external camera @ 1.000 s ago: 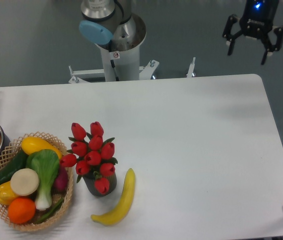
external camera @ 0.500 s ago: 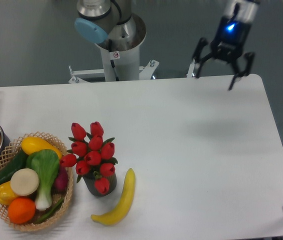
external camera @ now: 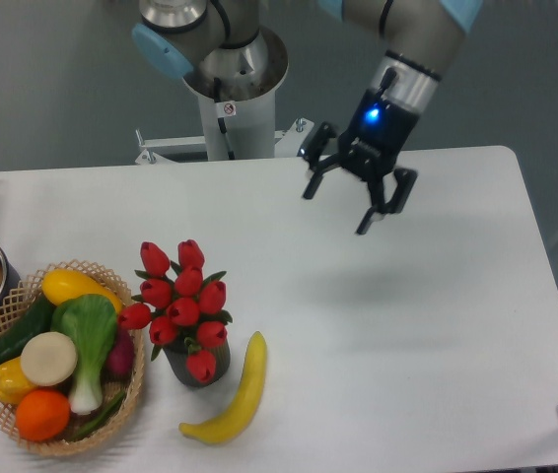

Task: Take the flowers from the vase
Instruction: 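Swing the open gripper toward the red tulips in the grey vase, then lower the gripper around the tulip stems and close it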

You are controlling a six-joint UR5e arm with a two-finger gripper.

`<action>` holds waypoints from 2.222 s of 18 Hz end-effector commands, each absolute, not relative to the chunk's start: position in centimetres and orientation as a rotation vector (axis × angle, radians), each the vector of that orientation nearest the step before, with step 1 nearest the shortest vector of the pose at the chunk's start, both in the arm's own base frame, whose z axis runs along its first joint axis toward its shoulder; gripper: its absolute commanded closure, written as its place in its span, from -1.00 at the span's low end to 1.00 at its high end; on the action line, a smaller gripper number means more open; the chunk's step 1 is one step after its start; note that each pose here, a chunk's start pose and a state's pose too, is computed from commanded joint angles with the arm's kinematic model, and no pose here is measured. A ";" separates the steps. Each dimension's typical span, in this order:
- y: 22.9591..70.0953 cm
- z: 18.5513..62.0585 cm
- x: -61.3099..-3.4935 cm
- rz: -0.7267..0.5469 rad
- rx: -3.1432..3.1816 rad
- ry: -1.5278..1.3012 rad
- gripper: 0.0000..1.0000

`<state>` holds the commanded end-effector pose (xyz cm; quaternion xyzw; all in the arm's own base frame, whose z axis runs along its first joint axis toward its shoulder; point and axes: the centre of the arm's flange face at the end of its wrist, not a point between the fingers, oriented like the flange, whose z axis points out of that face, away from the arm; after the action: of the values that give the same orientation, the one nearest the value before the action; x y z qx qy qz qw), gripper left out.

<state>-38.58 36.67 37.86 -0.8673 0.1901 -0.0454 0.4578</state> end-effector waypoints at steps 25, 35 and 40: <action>45.7 31.9 -36.5 -0.352 -1.978 0.429 -1.00; 48.2 30.7 -35.7 -0.391 -1.976 0.470 -1.00; 48.8 30.3 -34.9 -0.404 -1.983 0.486 -1.00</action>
<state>-34.94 48.84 30.34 -0.8221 0.2016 -0.1674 0.5054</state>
